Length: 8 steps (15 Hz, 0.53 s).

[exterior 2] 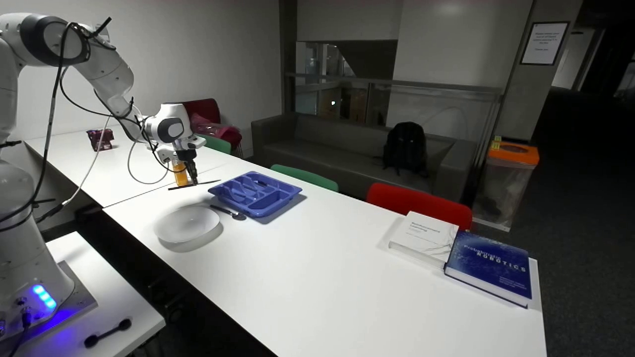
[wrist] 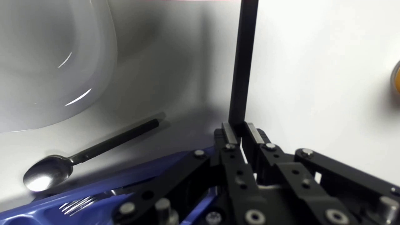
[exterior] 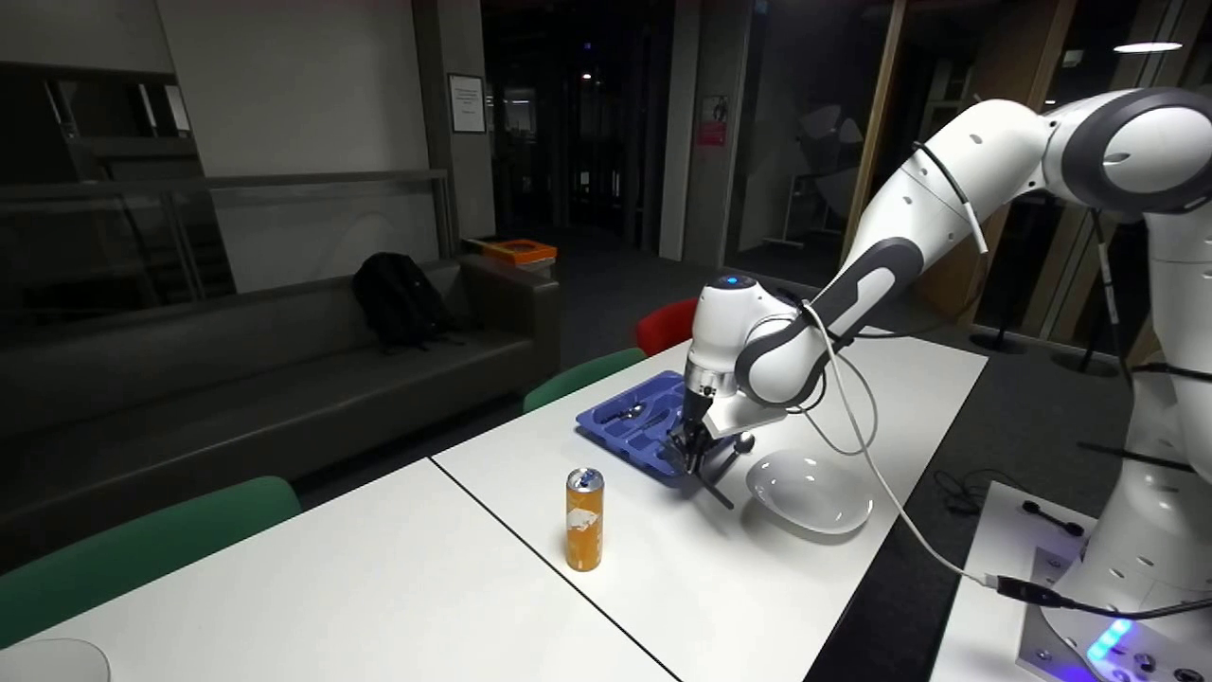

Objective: Move the blue cutlery holder forwards, remove one butter knife from the holder and put it on the table

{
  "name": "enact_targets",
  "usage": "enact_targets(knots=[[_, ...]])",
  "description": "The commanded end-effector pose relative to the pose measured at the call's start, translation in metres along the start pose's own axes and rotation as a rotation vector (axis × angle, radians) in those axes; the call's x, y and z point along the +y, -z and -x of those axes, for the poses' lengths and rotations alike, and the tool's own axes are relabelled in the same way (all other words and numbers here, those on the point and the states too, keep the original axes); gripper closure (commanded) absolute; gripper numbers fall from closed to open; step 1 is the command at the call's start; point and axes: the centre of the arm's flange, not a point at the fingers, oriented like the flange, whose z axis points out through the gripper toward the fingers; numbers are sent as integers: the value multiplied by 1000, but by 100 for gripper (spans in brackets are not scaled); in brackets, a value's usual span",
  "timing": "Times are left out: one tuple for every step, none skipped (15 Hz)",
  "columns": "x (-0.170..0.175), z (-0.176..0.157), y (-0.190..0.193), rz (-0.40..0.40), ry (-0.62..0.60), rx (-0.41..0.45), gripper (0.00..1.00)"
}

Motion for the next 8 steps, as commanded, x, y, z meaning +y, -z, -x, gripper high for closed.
enact_targets(knots=[[6,20,1,2,-1,1,97],[8,26,-1,8,0,-1,97],[9,31,-3,13,6,-10,97],[11,38,-6,19,12,-16,97],[12,43,-9,26,16,-20,97],[13,49,-13,31,18,-24,97],[14,53,-15,38,25,-30,97],[16,58,-18,49,35,-33,97]])
